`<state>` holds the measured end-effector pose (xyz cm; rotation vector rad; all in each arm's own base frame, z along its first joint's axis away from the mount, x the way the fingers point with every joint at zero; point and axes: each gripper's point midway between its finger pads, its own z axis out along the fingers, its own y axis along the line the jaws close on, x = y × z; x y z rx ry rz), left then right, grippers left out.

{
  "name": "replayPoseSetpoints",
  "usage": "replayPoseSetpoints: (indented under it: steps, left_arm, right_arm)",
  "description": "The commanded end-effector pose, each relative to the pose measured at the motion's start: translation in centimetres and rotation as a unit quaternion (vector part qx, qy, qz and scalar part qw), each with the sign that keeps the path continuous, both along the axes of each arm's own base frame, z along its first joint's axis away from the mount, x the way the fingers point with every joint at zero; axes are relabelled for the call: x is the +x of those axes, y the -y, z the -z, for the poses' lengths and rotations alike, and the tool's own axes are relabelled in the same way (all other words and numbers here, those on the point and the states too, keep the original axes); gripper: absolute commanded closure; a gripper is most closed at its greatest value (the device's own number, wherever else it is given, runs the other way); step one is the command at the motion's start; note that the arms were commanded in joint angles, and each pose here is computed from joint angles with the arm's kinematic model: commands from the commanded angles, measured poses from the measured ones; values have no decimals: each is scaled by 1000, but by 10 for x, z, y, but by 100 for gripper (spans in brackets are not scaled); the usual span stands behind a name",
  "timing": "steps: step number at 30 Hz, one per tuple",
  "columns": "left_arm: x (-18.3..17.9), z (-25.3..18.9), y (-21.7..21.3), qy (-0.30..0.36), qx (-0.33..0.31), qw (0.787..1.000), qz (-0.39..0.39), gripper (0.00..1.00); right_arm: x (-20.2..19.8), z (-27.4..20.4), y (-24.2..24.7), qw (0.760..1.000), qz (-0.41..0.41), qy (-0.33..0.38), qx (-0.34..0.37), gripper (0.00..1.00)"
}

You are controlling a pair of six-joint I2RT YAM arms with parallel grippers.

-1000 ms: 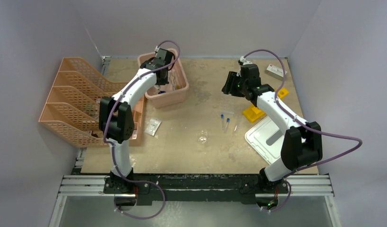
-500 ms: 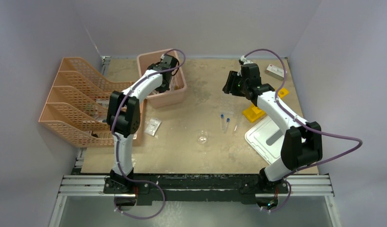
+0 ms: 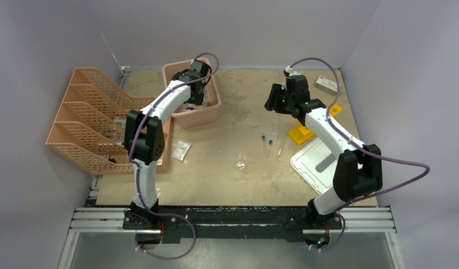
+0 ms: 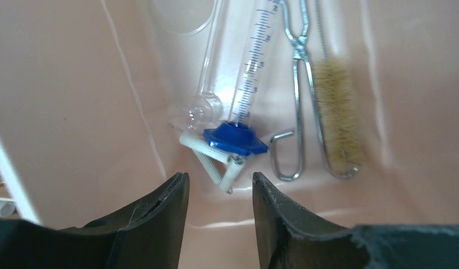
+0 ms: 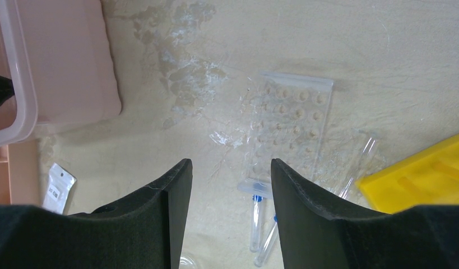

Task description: Organize the chemistry lab equipment

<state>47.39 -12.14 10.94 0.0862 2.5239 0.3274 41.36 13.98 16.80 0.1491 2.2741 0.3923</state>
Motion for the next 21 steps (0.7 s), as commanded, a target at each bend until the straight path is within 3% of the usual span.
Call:
replayPoseSetpoints:
  steps: [1, 6, 7, 10, 13, 17, 21]
  left_arm:
    - [5, -96, 23, 100, -91, 991, 18, 54]
    - [-17, -131, 52, 122, -178, 972, 92, 49]
    - [-27, -138, 64, 124, -200, 964, 125, 43]
    - [-68, -157, 106, 129, -245, 932, 234, 40]
    - [-102, -156, 131, 129, -247, 914, 293, 36]
    - [-131, -137, 144, 104, -241, 913, 312, 35]
    - [-152, -104, 145, 72, -188, 928, 313, 35]
  right_arm:
    - [8, -21, 0, 1000, 5, 28, 10, 44]
    - [5, -20, -2, 999, 5, 25, 21, 44]
    - [3, -20, -3, 999, 4, 24, 24, 44]
    - [0, -21, -6, 999, 2, 22, 36, 44]
    - [-4, -18, -7, 999, 2, 18, 43, 44]
    - [-10, -13, -5, 999, 7, 11, 46, 44]
    - [-16, -8, -2, 999, 17, 5, 45, 44]
